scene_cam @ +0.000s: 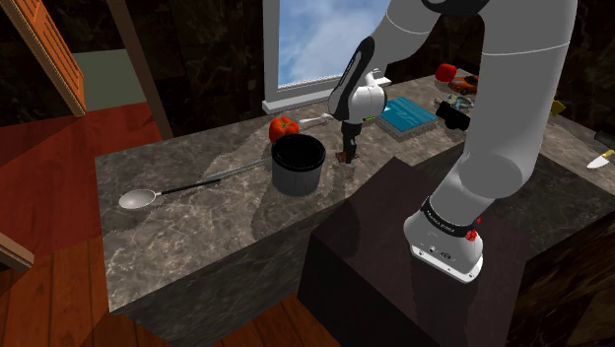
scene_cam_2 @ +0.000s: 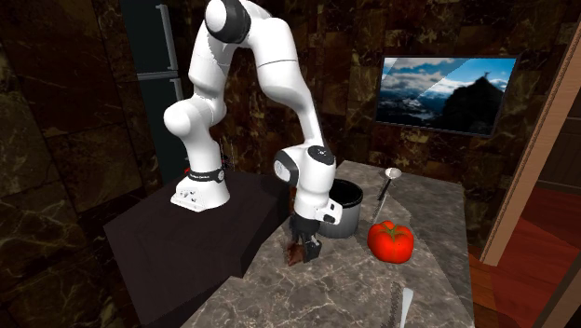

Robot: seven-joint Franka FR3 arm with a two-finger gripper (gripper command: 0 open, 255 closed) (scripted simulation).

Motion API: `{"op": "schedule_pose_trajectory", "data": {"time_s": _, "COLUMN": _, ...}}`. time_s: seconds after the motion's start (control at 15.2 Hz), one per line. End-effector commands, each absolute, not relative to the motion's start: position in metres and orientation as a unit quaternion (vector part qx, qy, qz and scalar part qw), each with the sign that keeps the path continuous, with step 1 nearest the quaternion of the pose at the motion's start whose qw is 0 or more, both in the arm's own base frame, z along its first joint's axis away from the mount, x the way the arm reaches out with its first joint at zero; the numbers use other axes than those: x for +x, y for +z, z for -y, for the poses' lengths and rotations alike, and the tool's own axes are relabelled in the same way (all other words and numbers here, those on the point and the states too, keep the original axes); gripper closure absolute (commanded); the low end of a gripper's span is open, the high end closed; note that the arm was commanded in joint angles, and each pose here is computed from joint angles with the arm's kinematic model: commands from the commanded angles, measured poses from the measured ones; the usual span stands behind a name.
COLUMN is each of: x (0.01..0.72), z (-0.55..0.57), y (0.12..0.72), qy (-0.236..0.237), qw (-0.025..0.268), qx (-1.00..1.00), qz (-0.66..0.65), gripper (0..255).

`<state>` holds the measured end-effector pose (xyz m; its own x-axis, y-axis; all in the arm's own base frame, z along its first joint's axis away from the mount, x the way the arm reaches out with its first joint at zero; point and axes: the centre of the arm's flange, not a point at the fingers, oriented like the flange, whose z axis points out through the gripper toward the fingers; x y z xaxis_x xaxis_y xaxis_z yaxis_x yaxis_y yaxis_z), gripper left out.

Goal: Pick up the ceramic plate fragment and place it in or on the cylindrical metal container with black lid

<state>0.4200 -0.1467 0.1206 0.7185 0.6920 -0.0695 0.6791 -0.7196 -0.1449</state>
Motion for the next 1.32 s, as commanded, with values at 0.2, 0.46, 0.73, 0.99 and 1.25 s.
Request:
{"op": "schedule_pose_trajectory", "data": {"time_s": 0.2, "x": 0.42, "z": 0.145, "y": 0.147, "qy": 0.06, "qw": 0.055, "qx": -0.925, "qz": 0.37, "gripper": 255}}
{"op": "schedule_pose_trajectory", "data": {"time_s": 0.46, "x": 0.42, "z": 0.145, "y": 0.168, "qy": 0.06, "qw": 0.055, "qx": -0.925, "qz": 0.37, "gripper": 255}}
{"op": "schedule_pose_trajectory", "data": {"time_s": 0.73, "x": 0.42, "z": 0.145, "y": 0.189, "qy": 0.06, "qw": 0.055, "qx": -0.925, "qz": 0.37, "gripper": 255}}
{"op": "schedule_pose_trajectory", "data": {"time_s": 0.99, "x": 0.42, "z": 0.145, "y": 0.21, "qy": 0.06, "qw": 0.055, "qx": -0.925, "qz": 0.37, "gripper": 255}}
{"op": "schedule_pose_trajectory", "data": {"time_s": 1.25, "x": 0.42, "z": 0.145, "y": 0.231, "qy": 0.06, "qw": 0.055, "qx": -0.925, "qz": 0.37, "gripper": 255}}
